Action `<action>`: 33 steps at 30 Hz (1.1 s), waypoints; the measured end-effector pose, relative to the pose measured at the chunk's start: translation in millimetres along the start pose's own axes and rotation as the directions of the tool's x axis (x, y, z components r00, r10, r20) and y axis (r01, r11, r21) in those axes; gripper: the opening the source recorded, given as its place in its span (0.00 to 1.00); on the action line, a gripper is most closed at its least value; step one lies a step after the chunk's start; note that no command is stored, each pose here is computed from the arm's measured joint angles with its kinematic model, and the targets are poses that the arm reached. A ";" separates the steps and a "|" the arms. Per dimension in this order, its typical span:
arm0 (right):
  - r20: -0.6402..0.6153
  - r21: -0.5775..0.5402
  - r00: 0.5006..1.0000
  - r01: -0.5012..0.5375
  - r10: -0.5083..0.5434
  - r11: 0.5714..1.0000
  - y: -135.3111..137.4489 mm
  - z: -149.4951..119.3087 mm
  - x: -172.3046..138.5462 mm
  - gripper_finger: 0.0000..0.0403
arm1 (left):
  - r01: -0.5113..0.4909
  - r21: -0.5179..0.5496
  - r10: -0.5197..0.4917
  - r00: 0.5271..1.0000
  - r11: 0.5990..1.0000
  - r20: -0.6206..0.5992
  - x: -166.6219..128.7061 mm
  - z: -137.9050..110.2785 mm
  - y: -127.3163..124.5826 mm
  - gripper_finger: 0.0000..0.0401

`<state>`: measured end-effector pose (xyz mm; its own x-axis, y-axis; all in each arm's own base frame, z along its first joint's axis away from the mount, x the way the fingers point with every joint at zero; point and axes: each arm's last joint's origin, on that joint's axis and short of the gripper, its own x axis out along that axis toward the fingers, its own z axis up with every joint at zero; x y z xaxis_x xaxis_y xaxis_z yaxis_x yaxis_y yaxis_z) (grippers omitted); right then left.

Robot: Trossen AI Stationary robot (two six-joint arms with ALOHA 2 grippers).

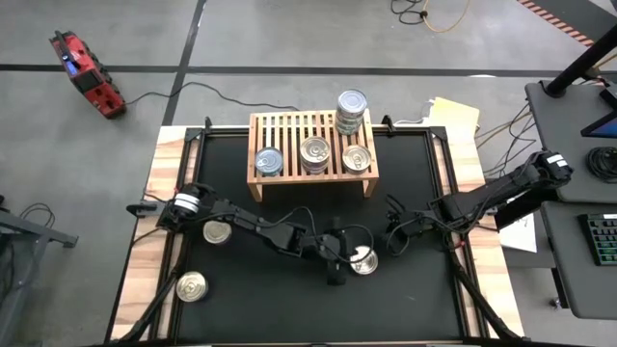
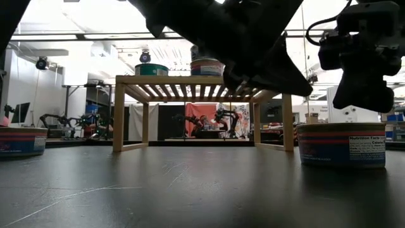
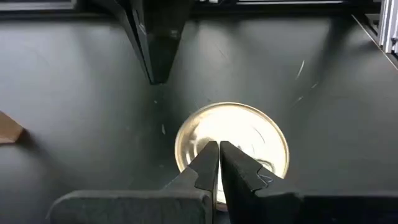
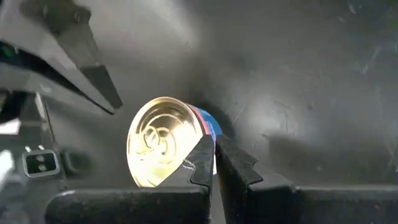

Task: Stack canned seafood by type on shelf
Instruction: Stack the blue pink tuna can on top of the blue pink tuna can on the shelf

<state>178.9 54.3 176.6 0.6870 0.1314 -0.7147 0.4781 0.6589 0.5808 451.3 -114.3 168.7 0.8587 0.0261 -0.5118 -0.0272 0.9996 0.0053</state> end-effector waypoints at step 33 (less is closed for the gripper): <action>-0.055 0.212 0.998 0.035 -0.024 0.977 -7.3 -14.8 5.4 0.48 | -0.053 -0.150 0.048 0.998 0.987 -0.036 25.1 -19.5 -21.2 0.00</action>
<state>171.0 61.1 162.7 0.6439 0.1562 -0.7490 0.6072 0.4913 0.6244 463.5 -135.0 139.1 0.8374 0.0738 -0.5415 -0.1493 0.9840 -0.0968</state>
